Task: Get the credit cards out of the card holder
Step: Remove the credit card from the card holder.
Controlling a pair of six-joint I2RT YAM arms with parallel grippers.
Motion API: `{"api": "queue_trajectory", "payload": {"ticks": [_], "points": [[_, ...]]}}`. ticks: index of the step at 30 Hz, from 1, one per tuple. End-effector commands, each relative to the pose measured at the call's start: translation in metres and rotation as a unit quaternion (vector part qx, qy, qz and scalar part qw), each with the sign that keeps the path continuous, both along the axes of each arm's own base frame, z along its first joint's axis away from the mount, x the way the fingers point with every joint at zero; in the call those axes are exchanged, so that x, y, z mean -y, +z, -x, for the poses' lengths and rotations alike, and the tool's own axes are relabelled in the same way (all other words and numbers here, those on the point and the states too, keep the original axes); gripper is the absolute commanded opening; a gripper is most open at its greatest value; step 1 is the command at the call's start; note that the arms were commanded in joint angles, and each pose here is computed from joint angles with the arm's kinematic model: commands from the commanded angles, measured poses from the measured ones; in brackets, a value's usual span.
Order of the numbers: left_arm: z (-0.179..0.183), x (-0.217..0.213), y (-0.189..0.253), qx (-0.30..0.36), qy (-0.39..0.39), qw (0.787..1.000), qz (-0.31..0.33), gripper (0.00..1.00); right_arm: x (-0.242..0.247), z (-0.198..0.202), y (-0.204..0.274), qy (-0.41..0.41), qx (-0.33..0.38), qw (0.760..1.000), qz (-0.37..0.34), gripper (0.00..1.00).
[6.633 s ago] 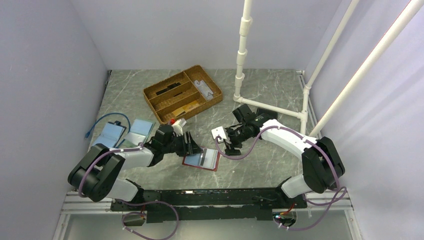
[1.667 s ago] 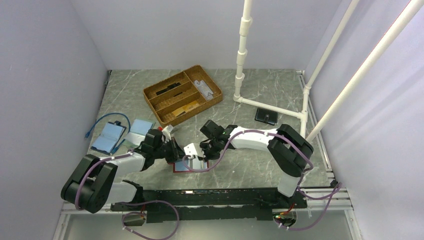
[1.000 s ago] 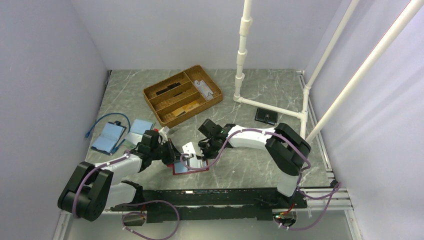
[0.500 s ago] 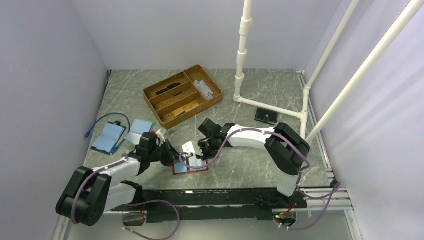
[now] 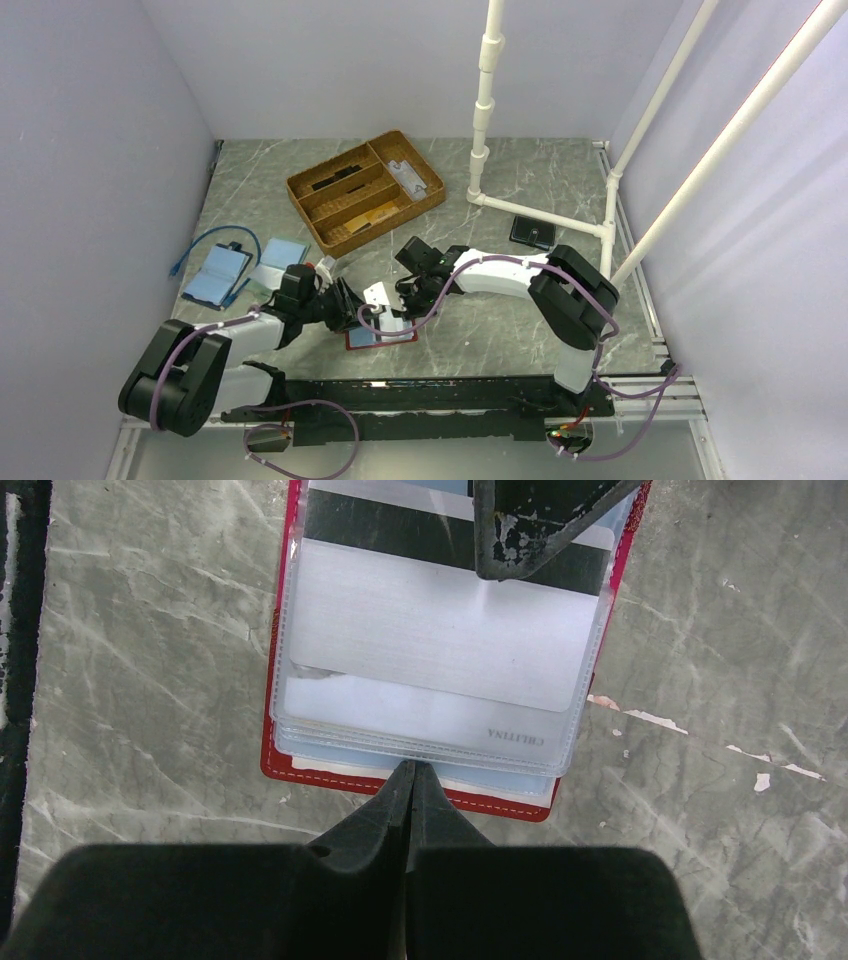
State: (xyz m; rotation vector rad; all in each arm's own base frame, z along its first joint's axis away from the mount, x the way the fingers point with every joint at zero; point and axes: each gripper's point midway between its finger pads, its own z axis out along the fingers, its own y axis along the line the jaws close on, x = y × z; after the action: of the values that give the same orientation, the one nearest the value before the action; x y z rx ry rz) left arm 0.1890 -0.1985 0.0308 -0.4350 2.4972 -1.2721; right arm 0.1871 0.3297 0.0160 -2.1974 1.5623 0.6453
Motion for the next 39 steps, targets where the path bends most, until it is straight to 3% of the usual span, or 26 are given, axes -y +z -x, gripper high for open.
{"api": "queue_trajectory", "payload": {"ticks": [1,13,17,20,24,32,39], "points": [[0.008,-0.007,-0.012,-0.016,0.01,1.0,-0.016,0.41,0.052,0.002,-0.039,-0.028,-0.012,0.993,0.117,0.0],[0.007,0.006,-0.024,-0.037,0.002,0.999,0.012,0.34,0.05,0.006,-0.042,-0.022,-0.013,0.992,0.123,0.0],[0.008,0.005,-0.028,-0.041,0.004,0.999,0.006,0.2,0.051,0.005,-0.042,-0.023,-0.012,0.992,0.124,0.0],[0.008,0.004,-0.029,-0.04,0.005,0.999,0.002,0.0,0.051,0.005,-0.042,-0.024,-0.011,0.992,0.126,0.0],[0.007,0.0,-0.025,-0.03,0.008,0.999,-0.014,0.0,0.053,0.003,-0.043,-0.028,-0.006,0.991,0.132,0.0],[0.008,-0.035,-0.003,-0.01,0.053,0.992,-0.114,0.0,0.062,-0.006,-0.047,-0.046,-0.002,0.987,0.153,0.0],[0.009,-0.044,0.013,0.006,0.069,0.99,-0.124,0.0,0.07,-0.013,-0.049,-0.062,-0.002,0.985,0.162,0.0]]}}
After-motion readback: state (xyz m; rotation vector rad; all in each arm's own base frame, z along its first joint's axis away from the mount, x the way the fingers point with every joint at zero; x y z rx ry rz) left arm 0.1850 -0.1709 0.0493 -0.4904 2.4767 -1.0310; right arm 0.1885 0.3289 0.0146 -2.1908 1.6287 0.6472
